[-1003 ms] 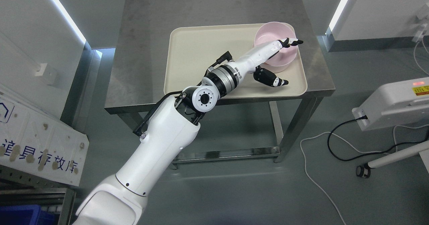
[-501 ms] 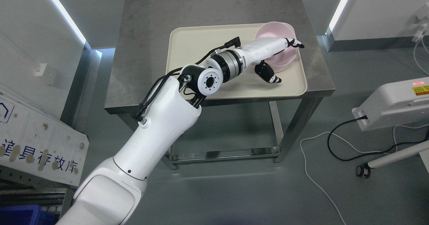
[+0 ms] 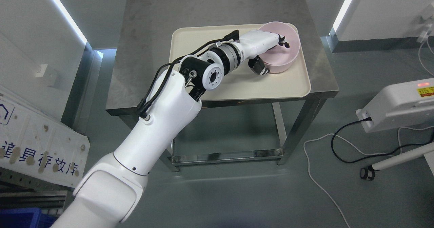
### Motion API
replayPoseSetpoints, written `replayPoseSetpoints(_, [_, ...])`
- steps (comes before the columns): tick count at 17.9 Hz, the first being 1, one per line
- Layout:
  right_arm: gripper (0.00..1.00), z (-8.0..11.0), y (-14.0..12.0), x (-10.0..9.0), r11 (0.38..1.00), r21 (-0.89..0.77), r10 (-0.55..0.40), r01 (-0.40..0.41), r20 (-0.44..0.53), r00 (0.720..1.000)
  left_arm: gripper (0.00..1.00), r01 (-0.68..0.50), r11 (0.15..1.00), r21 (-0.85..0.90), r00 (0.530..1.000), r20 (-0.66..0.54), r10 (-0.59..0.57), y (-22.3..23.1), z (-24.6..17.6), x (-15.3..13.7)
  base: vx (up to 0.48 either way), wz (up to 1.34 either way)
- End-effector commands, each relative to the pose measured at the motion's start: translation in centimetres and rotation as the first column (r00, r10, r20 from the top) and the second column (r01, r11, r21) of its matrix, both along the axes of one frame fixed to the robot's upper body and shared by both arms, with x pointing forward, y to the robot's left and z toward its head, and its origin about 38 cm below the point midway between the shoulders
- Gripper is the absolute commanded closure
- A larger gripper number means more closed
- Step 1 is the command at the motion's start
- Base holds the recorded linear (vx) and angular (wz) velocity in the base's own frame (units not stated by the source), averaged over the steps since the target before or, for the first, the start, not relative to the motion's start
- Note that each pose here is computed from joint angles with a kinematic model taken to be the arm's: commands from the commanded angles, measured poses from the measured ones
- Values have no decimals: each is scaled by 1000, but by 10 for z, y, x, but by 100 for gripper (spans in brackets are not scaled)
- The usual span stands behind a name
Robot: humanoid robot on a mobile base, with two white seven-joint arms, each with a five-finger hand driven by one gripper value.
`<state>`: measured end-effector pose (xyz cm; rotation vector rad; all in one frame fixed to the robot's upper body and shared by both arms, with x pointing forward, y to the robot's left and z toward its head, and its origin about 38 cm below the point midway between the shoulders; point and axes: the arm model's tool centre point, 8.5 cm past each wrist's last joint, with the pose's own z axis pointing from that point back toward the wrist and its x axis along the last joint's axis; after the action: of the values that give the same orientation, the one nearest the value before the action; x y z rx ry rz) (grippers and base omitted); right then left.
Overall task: Stack pink IKEA bowls on left shelf middle
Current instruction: 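Grasp the rim of the stacked pink bowls with the left hand, then lift the stacked bowls off the tray with the left hand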
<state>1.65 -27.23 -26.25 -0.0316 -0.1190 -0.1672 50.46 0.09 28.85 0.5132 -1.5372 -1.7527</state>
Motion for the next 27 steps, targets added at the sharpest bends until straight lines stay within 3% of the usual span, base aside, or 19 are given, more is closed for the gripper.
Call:
replayPoseSetpoints(1, [0,1,-11,0,1000,-17,1,-1,0,1000,40,-38,996,86,999,-7,39,13,-29,6,0,0])
replayPoseSetpoints(5, [0,1,-11,0,1000,-17,1,-1,0,1000,56,25,998,57,999,-25,-23,20,-43,2,0,0])
replayPoseSetpoints(8, [0,1,-11,0,1000,-17,1,-1,0,1000,85,101,995,-16,994,30,-101,41,-26,5,0,4])
replayPoseSetpoints(10, [0,1,-11,0,1000,-17,1,-1,0,1000,99,130,990,-62,990,65,-126,57,-18,7,0,6])
replayPoseSetpoints(14, [0,1,-11,0,1000,-17,1,-1,0,1000,100,101,977,-190,989,121,-79,87,8,13,0,0])
replayPoseSetpoints(19, [0,1,-11,0,1000,-17,1,-1,0,1000,99,209,928,-307,951,285,-120,121,49,-1,0,0])
replayPoseSetpoints(27, [0,1,-11,0,1000,-17,1,-1,0,1000,99,284,865,-414,896,437,-85,178,42,-61,0,0])
